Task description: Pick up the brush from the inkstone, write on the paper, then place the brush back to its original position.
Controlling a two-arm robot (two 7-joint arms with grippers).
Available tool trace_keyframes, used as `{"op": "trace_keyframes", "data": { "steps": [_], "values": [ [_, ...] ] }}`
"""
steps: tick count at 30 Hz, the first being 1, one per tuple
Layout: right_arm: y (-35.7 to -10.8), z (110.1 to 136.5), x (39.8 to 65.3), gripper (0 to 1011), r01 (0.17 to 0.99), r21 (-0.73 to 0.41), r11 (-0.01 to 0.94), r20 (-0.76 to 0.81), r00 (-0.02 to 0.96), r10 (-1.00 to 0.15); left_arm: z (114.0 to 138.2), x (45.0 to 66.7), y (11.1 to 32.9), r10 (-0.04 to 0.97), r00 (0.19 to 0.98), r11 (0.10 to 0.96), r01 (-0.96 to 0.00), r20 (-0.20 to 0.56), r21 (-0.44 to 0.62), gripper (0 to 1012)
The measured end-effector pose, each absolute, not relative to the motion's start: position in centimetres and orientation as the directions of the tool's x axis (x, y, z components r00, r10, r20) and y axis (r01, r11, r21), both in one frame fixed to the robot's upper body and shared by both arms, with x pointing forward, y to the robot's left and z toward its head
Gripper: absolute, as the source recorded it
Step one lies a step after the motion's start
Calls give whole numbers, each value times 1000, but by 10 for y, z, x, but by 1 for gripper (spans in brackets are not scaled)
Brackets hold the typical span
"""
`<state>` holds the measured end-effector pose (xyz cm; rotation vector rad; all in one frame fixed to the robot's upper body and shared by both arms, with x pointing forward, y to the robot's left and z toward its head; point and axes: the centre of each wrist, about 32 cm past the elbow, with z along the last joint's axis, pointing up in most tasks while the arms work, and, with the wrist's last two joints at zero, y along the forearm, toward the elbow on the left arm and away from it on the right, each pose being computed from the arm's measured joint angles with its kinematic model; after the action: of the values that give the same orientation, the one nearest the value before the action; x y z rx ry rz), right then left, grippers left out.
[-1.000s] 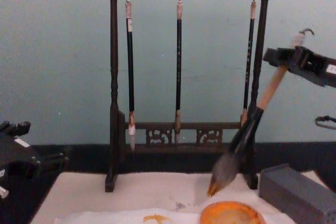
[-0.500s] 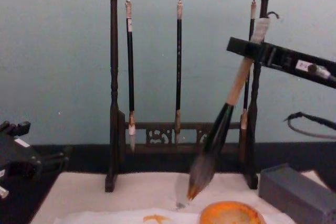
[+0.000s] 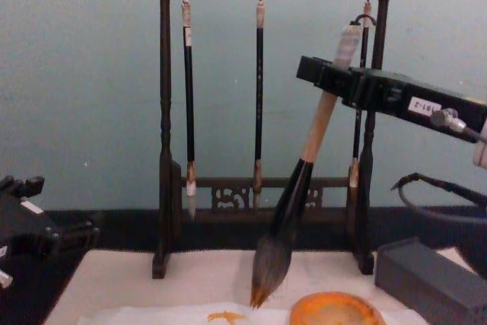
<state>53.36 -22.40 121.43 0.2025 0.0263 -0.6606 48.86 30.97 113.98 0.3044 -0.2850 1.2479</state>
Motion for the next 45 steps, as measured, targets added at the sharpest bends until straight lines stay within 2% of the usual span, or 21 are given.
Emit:
{"op": "trace_keyframes", "data": {
  "steps": [18,35,45],
  "values": [
    [-211,1203,520,168,540,173,824,-40,839,-542,1140,489,310,880,292,287,-955,374,70,1010],
    [-196,1198,509,168,439,175,881,-32,897,-441,1140,489,310,880,292,287,-955,374,70,1010],
    [-186,1195,507,168,412,183,893,-26,910,-414,1140,489,310,880,292,287,-955,374,70,1009]
  ]
}}
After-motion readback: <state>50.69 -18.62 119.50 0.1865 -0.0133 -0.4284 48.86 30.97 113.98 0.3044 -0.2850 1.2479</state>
